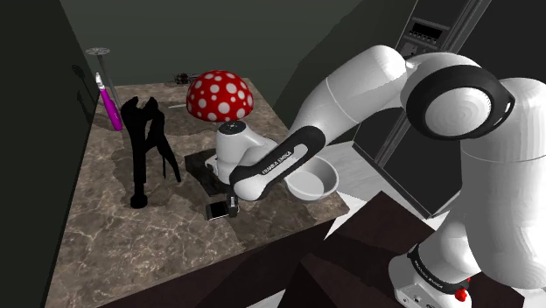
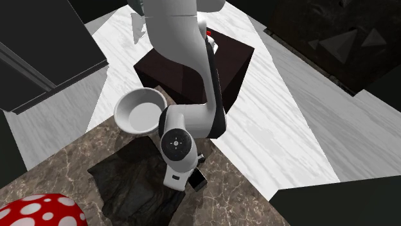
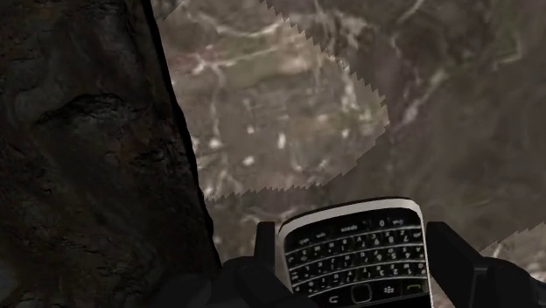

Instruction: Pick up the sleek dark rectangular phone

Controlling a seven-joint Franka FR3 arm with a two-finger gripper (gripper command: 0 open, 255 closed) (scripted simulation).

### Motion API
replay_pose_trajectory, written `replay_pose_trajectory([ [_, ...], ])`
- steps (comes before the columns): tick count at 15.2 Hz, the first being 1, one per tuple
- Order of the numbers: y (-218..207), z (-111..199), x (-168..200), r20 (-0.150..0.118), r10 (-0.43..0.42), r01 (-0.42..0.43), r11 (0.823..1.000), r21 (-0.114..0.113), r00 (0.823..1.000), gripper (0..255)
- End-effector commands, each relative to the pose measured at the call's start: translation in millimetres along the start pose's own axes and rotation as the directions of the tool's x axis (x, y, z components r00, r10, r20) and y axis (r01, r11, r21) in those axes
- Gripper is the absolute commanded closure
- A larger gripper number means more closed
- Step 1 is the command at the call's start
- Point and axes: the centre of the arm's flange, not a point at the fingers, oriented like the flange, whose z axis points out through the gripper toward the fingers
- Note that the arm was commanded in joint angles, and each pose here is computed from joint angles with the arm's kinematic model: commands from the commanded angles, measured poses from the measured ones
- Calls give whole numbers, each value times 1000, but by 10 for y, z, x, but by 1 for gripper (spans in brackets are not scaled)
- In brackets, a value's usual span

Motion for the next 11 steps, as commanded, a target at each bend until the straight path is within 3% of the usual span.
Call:
replay_pose_trajectory([
  [1,-3,17,-5,1,1,-1,1000,1,1000,255],
  [7,0,9,0,1,1,-1,1000,1,1000,255],
  [11,-2,-202,2,1,1,-1,1000,1,1000,255],
])
